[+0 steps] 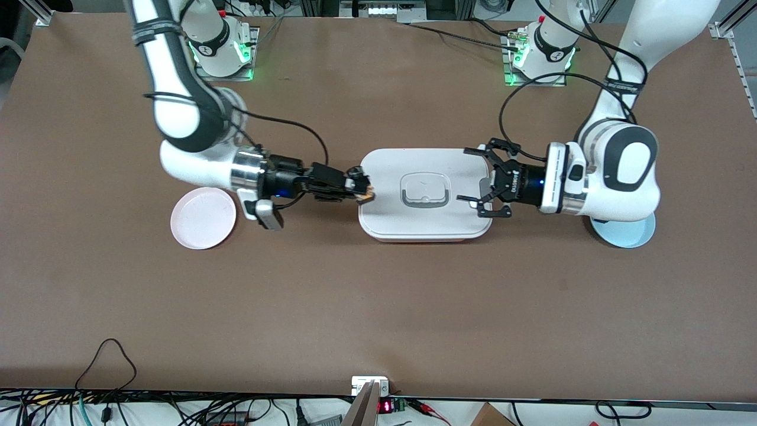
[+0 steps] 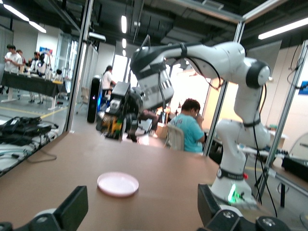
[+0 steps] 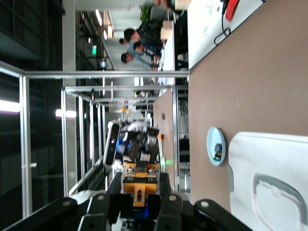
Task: Transfer orange switch to right arm and place
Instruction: 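Open the left gripper and pull the switch away with the right gripper, then move the right gripper aside while the left gripper returns to rest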
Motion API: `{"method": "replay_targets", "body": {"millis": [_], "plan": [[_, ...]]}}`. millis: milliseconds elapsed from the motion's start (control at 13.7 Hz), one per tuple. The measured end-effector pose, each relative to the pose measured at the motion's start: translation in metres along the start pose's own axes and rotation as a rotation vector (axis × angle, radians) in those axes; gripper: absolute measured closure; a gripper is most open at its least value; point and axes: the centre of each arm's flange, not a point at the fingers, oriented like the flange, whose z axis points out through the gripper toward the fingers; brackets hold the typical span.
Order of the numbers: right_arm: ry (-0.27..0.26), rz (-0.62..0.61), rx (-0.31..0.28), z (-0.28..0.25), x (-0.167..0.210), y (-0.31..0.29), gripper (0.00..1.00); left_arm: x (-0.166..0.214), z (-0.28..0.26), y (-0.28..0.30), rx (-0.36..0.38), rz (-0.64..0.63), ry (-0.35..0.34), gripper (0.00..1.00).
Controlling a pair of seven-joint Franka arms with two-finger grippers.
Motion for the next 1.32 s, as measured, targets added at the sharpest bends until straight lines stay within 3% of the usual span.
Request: {"method": "replay_targets", "body": {"millis": [366, 585, 877, 1316], "plan": [[-0.177, -0.002, 0.045, -0.118, 0.007, 0.001, 0.66, -0.004, -0.077, 0.008, 0.033, 0.001, -0.081, 0.00], [-0.248, -0.028, 0.039, -0.186, 0.003, -0.016, 0.66, -0.011, -0.116, 0.014, 0.055, -0.015, -0.111, 0.00], [-0.275, -0.079, 0.053, -0.247, -0.008, -0.051, 0.66, -0.024, -0.142, 0.023, 0.038, -0.040, -0.216, 0.00], [-0.268, -0.135, 0.071, -0.265, -0.018, -0.084, 0.66, -0.045, -0.182, 0.040, 0.021, -0.169, -0.405, 0.00]]}}
